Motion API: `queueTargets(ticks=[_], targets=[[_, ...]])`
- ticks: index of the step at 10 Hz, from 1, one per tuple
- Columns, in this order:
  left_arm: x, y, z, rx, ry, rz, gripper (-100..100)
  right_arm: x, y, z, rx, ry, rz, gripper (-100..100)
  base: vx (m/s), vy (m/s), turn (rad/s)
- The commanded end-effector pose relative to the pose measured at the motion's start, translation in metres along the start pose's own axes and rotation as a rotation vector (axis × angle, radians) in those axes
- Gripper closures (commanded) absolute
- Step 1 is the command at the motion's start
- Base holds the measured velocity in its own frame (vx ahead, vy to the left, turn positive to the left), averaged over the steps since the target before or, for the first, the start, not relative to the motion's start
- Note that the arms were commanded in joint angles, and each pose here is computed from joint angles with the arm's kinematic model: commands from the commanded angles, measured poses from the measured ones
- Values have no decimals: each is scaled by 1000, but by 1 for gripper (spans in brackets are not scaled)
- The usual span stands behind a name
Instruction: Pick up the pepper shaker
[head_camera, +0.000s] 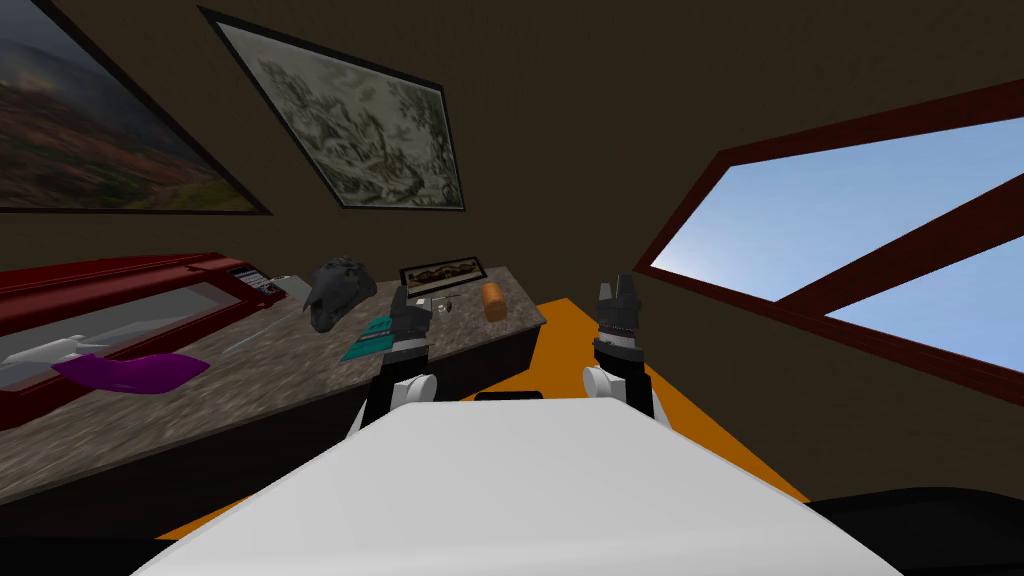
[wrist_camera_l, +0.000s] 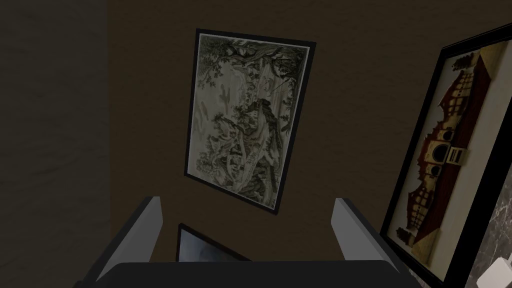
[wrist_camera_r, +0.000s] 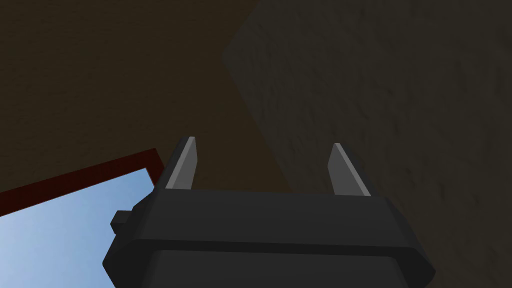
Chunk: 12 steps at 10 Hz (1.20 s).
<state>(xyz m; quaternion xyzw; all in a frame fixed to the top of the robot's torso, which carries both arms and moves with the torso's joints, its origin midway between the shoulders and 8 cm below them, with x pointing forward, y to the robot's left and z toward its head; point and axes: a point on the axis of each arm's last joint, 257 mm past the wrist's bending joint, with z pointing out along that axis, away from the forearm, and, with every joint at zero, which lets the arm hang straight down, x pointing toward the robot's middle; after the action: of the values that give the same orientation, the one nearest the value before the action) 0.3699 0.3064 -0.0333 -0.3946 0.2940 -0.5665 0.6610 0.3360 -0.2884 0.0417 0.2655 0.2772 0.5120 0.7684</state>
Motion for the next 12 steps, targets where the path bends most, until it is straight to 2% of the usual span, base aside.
queueTargets(ticks=[1, 7, 9, 11, 12], targets=[[2, -1, 2, -2, 26, 18, -100, 0, 0, 0, 0, 0, 0, 0, -26, 6, -17], [4, 6, 22, -56, 118, 102, -100, 0, 0, 0, 0, 0, 0, 0, -86, 15, -46], [2, 14, 30, -92, 138, 127, -100, 0, 0, 0, 0, 0, 0, 0, -107, 6, -81], [1, 24, 33, -131, 149, 141, -100, 0, 0, 0, 0, 0, 0, 0, -66, 5, -42], [1, 25, 33, -132, 149, 141, -100, 0, 0, 0, 0, 0, 0, 0, -46, -1, -32]])
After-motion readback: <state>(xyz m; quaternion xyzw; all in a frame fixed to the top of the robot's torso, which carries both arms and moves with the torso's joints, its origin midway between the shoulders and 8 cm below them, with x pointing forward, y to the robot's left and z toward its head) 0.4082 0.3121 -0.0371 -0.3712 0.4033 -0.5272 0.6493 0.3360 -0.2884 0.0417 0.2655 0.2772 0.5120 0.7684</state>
